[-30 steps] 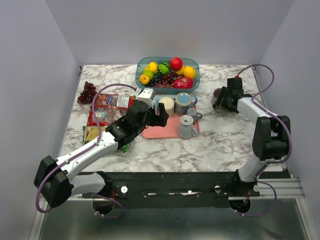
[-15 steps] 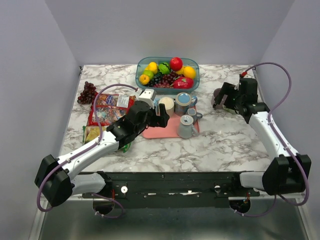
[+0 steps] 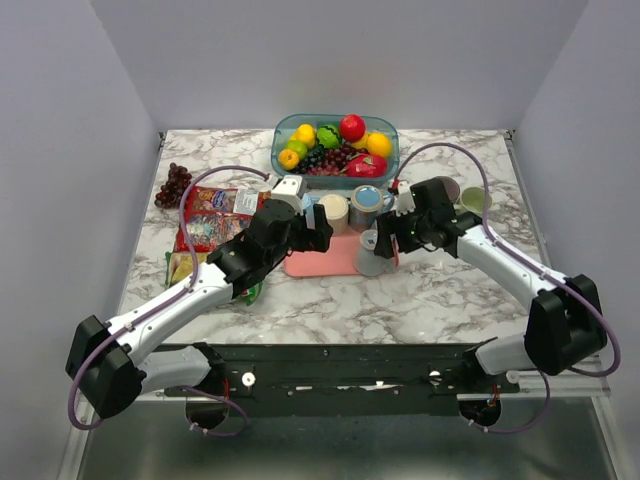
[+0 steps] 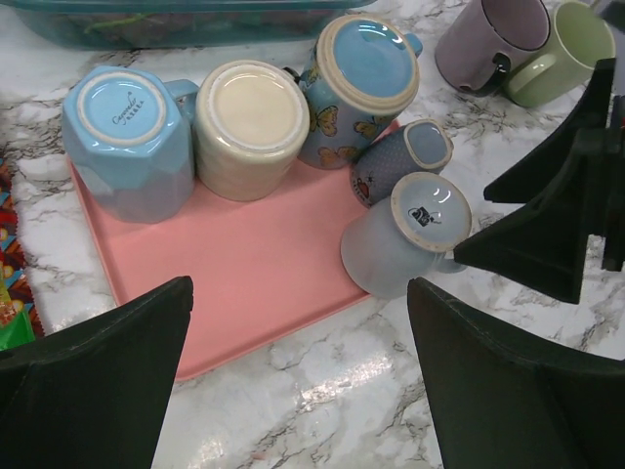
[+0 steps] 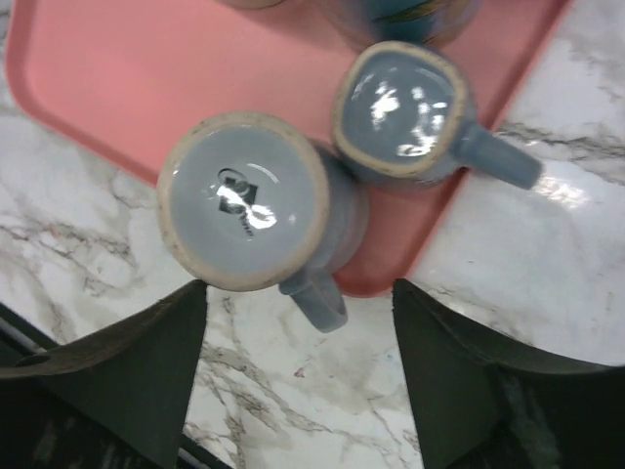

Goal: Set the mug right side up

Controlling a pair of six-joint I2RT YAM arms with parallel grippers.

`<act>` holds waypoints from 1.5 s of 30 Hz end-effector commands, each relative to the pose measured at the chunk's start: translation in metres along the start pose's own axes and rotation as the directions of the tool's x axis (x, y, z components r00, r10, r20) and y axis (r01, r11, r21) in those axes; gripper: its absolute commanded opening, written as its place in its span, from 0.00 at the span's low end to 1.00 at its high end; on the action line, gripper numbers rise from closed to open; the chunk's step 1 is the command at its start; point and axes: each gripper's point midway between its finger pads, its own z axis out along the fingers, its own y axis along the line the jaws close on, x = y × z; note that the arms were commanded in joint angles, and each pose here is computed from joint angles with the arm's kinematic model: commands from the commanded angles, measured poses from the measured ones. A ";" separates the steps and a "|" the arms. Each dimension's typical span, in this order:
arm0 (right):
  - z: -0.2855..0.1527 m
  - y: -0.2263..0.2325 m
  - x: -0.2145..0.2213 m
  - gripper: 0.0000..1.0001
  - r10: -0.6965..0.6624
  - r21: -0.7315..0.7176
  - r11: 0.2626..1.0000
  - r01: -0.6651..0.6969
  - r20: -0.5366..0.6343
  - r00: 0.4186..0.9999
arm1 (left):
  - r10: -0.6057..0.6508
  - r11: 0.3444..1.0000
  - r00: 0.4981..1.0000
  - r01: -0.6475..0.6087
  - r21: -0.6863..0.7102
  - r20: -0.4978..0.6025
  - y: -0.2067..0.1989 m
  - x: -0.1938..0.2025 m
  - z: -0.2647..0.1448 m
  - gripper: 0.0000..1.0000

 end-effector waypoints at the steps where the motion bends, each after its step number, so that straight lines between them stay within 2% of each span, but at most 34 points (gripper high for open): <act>1: 0.016 0.004 0.031 0.76 -0.073 -0.026 0.997 0.070 -0.164 0.984 | 0.004 1.000 0.997 -0.002 -0.022 0.076 0.004 -0.026 -0.011 0.99; 6: 0.028 0.013 0.033 0.63 -0.135 -0.045 0.991 0.128 -0.200 0.971 | 0.010 1.000 0.997 -0.008 -0.029 0.081 0.007 -0.031 -0.011 0.99; 15: 0.034 0.016 0.029 0.49 -0.179 -0.017 0.984 0.179 -0.183 0.967 | 0.000 1.000 0.997 0.002 -0.031 0.073 0.010 -0.030 -0.008 0.99; 18: 0.034 0.019 0.025 0.49 -0.240 0.019 0.969 0.246 -0.163 0.957 | -0.001 1.000 0.997 0.004 -0.029 0.074 0.010 -0.031 -0.007 0.99; 23: 0.038 0.017 0.025 0.45 -0.249 0.035 0.965 0.258 -0.164 0.954 | -0.007 0.999 0.998 0.009 -0.030 0.066 0.012 -0.028 -0.006 0.99; 27: 0.040 0.018 0.025 0.15 -0.254 0.039 0.964 0.264 -0.168 0.953 | -0.010 0.999 0.998 0.012 -0.032 0.065 0.013 -0.027 -0.006 0.99; 28: 0.040 0.015 0.024 0.02 -0.247 0.056 0.964 0.259 -0.167 0.955 | -0.010 0.999 0.998 0.013 -0.034 0.064 0.014 -0.027 -0.007 0.99; 33: 0.029 0.020 0.010 0.01 -0.238 0.069 0.967 0.244 -0.085 0.968 | -0.016 0.999 0.998 0.018 -0.034 0.068 0.015 -0.027 -0.009 0.99; 39: 0.007 0.058 -0.008 0.01 -0.199 -0.098 0.974 0.202 0.038 0.979 | -0.031 0.999 0.997 0.033 -0.024 0.075 0.014 -0.027 -0.014 0.99; 45: -0.038 0.099 -0.043 0.01 -0.147 -0.249 0.948 0.198 0.207 0.967 | -0.051 0.998 0.994 0.048 0.034 0.094 0.007 -0.029 -0.027 0.99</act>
